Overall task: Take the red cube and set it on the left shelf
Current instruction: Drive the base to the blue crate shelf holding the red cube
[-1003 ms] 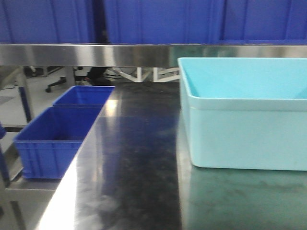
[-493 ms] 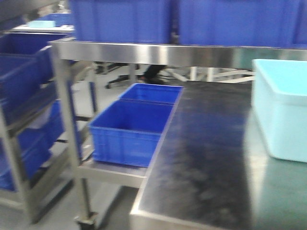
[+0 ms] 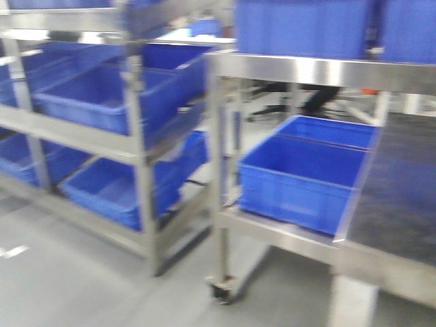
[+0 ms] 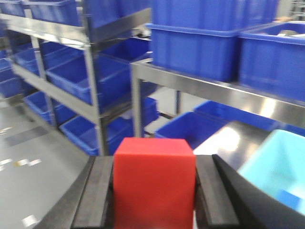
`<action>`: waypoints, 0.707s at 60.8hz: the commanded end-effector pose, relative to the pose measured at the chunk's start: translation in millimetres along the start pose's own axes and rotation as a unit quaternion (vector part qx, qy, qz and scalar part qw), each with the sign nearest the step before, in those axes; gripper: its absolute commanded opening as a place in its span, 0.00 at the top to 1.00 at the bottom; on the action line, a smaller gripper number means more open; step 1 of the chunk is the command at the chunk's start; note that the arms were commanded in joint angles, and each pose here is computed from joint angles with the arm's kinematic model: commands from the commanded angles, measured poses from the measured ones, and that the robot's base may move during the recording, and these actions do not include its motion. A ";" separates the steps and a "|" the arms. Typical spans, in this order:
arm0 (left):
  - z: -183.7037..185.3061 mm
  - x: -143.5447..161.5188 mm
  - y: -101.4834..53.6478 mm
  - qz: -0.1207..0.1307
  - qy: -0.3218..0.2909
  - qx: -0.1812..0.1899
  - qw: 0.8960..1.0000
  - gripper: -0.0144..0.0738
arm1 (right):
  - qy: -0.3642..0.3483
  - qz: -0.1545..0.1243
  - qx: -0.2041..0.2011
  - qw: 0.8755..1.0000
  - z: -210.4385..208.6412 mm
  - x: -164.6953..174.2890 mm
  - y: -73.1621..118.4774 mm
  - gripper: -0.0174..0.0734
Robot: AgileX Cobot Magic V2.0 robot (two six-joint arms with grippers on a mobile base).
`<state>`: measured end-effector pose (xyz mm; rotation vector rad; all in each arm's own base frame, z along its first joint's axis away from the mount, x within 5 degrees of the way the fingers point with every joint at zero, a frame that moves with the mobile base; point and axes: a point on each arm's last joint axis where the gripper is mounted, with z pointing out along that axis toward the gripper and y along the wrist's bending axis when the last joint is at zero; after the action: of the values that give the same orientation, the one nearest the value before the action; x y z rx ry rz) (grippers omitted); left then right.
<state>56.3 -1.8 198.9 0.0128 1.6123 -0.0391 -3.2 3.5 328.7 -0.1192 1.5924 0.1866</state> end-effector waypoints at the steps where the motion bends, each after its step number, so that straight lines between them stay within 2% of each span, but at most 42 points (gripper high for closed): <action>1: -0.2 -0.8 -0.2 -0.004 -0.039 0.002 0.999 0.72 | -0.052 -0.004 0.004 0.999 -0.8 -15.5 -0.2 0.62; 43: -0.2 -0.8 -1.4 -0.004 -0.039 0.013 0.999 0.72 | -0.052 -0.004 0.004 0.999 -0.8 -15.5 -0.2 0.62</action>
<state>56.2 -2.8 198.9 0.0265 1.6123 -0.0522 -3.2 3.5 328.7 -0.1192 1.5924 0.1866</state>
